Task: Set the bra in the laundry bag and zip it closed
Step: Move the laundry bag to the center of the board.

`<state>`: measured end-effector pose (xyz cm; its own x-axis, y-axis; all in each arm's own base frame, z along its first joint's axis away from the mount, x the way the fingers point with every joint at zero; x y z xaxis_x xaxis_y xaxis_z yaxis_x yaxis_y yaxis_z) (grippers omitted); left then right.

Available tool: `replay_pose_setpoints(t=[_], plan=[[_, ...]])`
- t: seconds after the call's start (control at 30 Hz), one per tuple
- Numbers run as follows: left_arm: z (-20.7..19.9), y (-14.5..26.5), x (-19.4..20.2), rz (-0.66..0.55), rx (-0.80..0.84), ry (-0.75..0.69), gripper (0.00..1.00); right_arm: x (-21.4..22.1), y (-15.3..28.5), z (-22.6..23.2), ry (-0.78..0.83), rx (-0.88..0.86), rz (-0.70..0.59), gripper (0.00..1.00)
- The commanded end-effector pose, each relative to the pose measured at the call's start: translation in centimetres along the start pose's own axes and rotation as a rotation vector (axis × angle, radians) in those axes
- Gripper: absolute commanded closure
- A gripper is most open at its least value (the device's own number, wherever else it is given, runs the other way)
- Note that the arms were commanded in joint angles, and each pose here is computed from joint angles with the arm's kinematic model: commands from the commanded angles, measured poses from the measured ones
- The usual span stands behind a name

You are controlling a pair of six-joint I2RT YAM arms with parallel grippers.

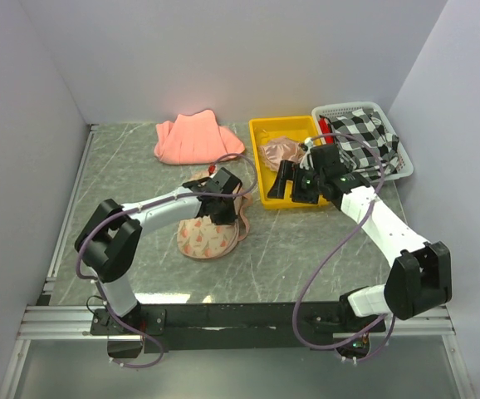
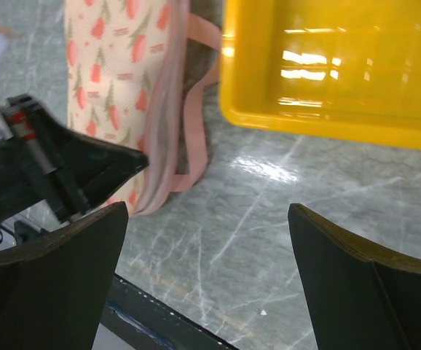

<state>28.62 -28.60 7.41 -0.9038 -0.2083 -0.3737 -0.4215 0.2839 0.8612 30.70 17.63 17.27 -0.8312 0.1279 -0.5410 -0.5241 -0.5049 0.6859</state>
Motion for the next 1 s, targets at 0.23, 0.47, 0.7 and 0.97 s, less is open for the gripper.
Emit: replay_pose_setpoints(t=[0.23,0.47,0.7,0.97], plan=[[-1.8,4.3,-1.7,-0.085,0.065,-0.01,0.8,-0.8,0.3,-0.2,-0.028,-0.05,-0.018,0.01],[-2.4,5.1,-2.5,-0.108,0.079,-0.024,0.78,-0.5,0.1,1.0,-0.04,-0.13,-0.002,0.01],[-0.9,3.2,-2.0,-0.106,0.016,-0.046,0.41,-0.2,-0.1,0.9,-0.037,-0.133,0.011,0.01],[-0.4,1.1,-1.7,-0.089,-0.033,-0.056,0.67,0.1,-0.3,0.6,-0.038,-0.12,0.017,0.01]])
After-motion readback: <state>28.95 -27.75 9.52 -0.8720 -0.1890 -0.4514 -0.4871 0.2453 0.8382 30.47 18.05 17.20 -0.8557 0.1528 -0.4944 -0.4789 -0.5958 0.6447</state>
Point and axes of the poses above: each gripper's point midway between its finger pads, its own y axis back along the fingers, its own z axis along the line the jaws close on, x = y × z, the point moved 1 cm from there along y, back along the fingers, and after that the axes turned 2 degrees about y, right-handed, at the moved point
